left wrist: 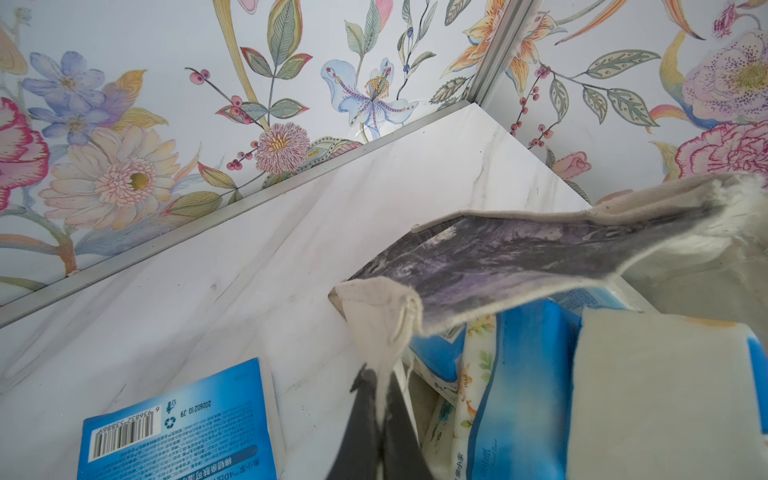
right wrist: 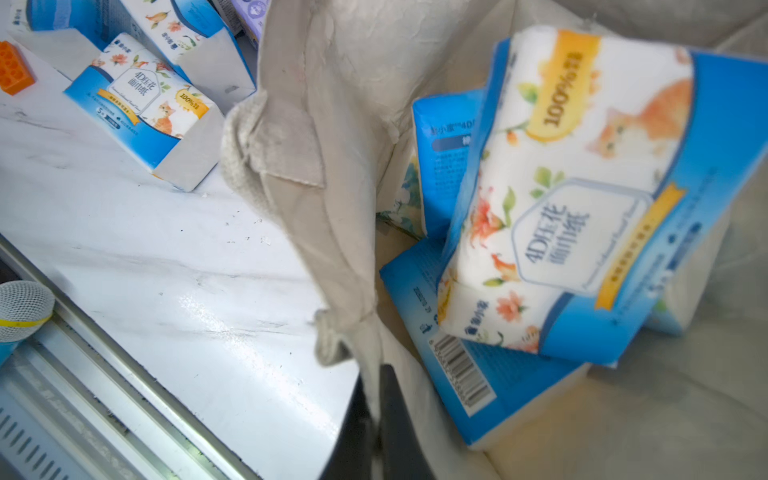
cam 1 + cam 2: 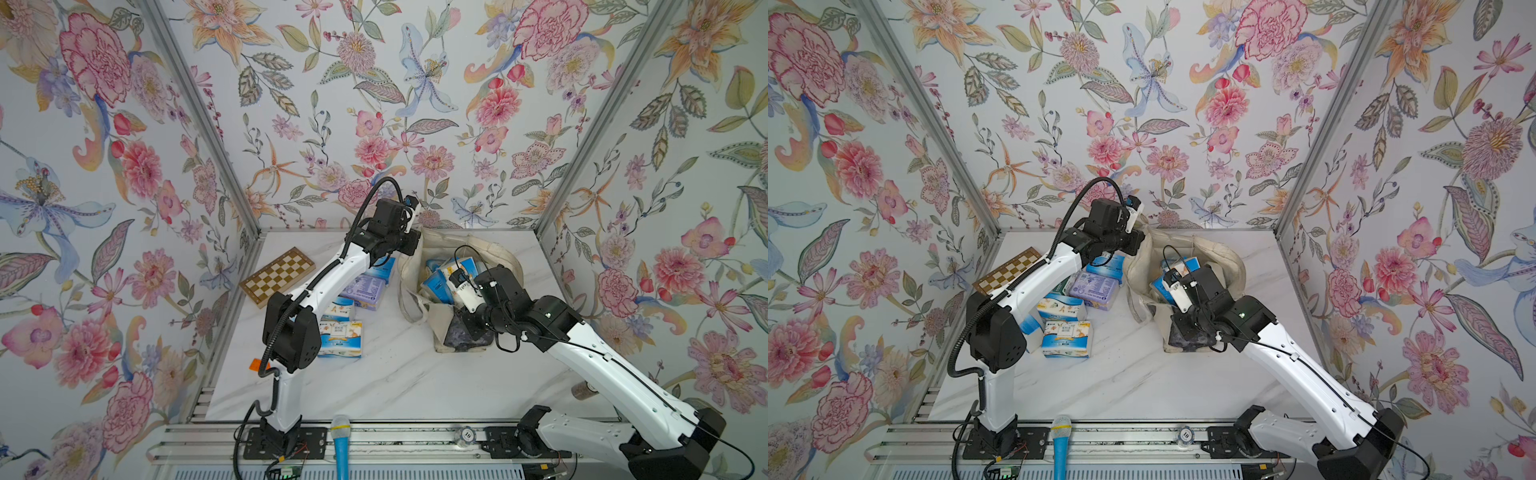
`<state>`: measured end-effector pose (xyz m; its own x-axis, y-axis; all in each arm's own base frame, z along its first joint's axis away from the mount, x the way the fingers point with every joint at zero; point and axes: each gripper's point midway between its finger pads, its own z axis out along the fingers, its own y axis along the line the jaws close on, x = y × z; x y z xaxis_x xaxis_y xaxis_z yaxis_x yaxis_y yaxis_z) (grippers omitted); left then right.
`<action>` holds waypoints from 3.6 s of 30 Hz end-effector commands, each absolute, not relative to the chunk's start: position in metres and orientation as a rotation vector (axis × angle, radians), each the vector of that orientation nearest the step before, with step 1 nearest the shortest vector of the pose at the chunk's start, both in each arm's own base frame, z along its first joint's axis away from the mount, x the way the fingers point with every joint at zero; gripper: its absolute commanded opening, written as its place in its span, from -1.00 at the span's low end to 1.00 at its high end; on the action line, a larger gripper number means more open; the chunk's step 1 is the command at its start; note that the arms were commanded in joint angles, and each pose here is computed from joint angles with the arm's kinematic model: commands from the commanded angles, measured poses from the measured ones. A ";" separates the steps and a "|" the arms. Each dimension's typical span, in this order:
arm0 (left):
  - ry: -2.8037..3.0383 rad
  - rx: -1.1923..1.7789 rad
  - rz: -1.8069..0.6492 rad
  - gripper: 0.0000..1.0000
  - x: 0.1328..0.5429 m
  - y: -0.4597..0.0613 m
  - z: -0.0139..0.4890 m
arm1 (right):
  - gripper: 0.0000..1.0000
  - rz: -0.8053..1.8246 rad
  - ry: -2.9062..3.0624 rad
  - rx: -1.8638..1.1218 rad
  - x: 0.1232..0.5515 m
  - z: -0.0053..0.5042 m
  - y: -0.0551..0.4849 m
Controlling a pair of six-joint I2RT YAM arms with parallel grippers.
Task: Put tissues into the canvas bag
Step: Place the pack of facial tissues in the canvas bag, then adjust the canvas bag at the center of the board.
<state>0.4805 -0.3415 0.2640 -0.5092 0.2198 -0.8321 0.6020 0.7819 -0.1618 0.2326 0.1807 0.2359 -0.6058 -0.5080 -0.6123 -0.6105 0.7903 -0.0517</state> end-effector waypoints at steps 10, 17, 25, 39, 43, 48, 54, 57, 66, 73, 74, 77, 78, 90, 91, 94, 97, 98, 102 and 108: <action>2.094 0.546 -0.600 -1.00 0.465 -0.320 0.276 | -1.00 -0.263 2.463 -0.478 0.240 0.250 0.092; 2.133 0.540 -0.685 -1.00 0.435 -0.318 0.263 | -1.00 -0.555 2.272 -0.205 0.262 0.309 0.032; 2.189 0.555 -0.851 -1.00 0.384 -0.342 0.240 | -1.00 -0.632 2.179 -0.203 0.272 0.319 0.019; 2.194 0.542 -0.956 -1.00 0.357 -0.368 0.229 | 0.12 -0.010 2.134 -0.139 0.245 0.335 0.056; 2.190 0.574 -0.934 -1.00 0.353 -0.370 0.224 | 0.21 -0.021 2.109 0.055 0.247 0.345 0.037; 2.122 0.607 -0.831 -1.00 0.358 -0.361 0.238 | 0.20 0.006 2.155 0.350 0.250 0.322 0.004; 2.043 0.672 -0.678 -0.97 0.373 -0.355 0.261 | 0.16 0.259 2.174 0.538 0.259 0.299 -0.003; 2.029 0.694 -0.667 -0.97 0.377 -0.359 0.263 | 0.16 0.329 2.153 0.592 0.262 0.294 -0.007; 2.041 0.735 -0.674 -0.97 0.376 -0.363 0.248 | 0.16 0.470 2.037 0.705 0.270 0.294 -0.017; 2.043 0.742 -0.694 -0.97 0.373 -0.364 0.237 | 0.17 0.522 1.966 0.723 0.273 0.309 -0.017; 2.043 0.743 -0.696 -0.97 0.373 -0.365 0.236 | 0.17 0.520 1.970 0.729 0.273 0.307 -0.017; 2.032 0.755 -0.708 -0.98 0.372 -0.367 0.237 | 0.17 0.518 2.006 0.759 0.277 0.291 -0.019; 2.022 0.759 -0.712 -0.97 0.372 -0.368 0.239 | 0.17 0.511 2.017 0.775 0.277 0.285 -0.021; 2.018 0.821 -0.661 -0.96 0.367 -0.361 0.232 | -0.04 0.467 2.021 0.809 0.291 0.273 -0.035; 2.027 0.823 -0.640 -0.96 0.367 -0.359 0.229 | -0.15 0.468 2.023 0.803 0.292 0.273 -0.034; 2.047 0.811 -0.534 -0.75 0.371 -0.345 0.223 | -0.58 0.482 2.034 0.791 0.291 0.271 -0.033; 2.025 0.786 -0.436 -0.55 0.377 -0.331 0.234 | -0.96 0.497 2.040 0.786 0.288 0.268 -0.032; 2.005 0.776 -0.414 -0.41 0.379 -0.328 0.243 | -1.00 0.500 2.044 0.786 0.287 0.266 -0.032; 1.909 0.768 -0.367 -0.08 0.386 -0.325 0.282 | -1.00 0.522 2.055 0.752 0.285 0.267 -0.027; 1.777 0.800 -0.388 0.29 0.393 -0.339 0.336 | -1.00 0.507 2.065 0.629 0.282 0.280 -0.019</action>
